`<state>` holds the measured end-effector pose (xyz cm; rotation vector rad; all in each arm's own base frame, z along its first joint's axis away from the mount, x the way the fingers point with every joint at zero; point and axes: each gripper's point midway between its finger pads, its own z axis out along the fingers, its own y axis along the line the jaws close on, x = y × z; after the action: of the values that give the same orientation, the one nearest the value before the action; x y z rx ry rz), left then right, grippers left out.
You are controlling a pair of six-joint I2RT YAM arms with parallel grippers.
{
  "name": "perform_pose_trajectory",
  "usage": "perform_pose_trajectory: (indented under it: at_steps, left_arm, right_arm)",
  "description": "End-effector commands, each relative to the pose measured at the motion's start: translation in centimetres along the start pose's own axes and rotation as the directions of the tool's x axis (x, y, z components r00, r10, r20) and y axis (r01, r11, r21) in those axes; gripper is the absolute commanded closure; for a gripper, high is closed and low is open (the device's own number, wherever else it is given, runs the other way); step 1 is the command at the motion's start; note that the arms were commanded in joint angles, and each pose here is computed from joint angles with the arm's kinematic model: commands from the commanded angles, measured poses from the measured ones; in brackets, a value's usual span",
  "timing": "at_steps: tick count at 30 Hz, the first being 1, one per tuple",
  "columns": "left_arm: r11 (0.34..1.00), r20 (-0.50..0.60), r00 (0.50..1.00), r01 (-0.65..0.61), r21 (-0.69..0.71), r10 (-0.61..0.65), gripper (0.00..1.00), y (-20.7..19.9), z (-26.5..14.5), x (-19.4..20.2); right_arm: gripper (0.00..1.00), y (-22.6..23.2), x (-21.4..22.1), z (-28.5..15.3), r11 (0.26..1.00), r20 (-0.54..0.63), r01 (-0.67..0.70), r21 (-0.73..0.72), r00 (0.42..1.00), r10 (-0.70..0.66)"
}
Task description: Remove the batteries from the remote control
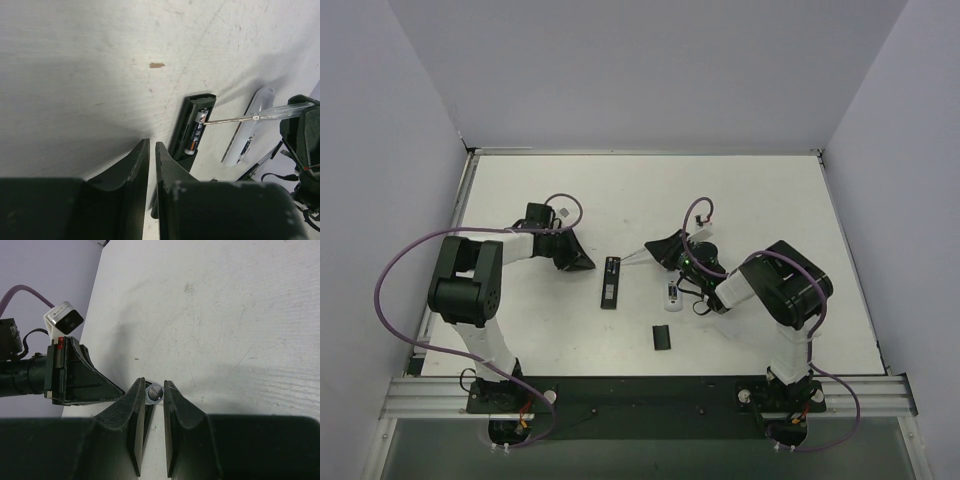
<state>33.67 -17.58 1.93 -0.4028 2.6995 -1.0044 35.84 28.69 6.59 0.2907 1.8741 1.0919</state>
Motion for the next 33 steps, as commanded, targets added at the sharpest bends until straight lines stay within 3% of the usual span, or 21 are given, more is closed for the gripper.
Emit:
perform_pose_trajectory:
  at_steps: [1, 10, 33]
  left_arm:
    - [1.000, 0.079, 0.996, -0.026, -0.016, 0.027, 0.79, -0.6, -2.3, -2.7]
    - [0.999, 0.023, 0.999, -0.021, -0.045, 0.022, 0.79, 0.9, -1.3, -1.6]
    - [0.998, -0.023, 1.000, -0.019, 0.058, 0.020, 0.79, -0.8, -0.1, -0.2]
  right_arm:
    - [1.00, 3.6, -1.6, 0.0, 0.989, 0.059, 0.090, -0.120, 0.995, -0.083]
    - [1.00, 4.6, -1.2, 0.4, 0.984, 0.043, 0.133, -0.115, 0.991, -0.129]
    - [1.00, 6.5, -2.5, 0.1, 0.976, 0.088, 0.194, -0.099, 0.979, -0.185]
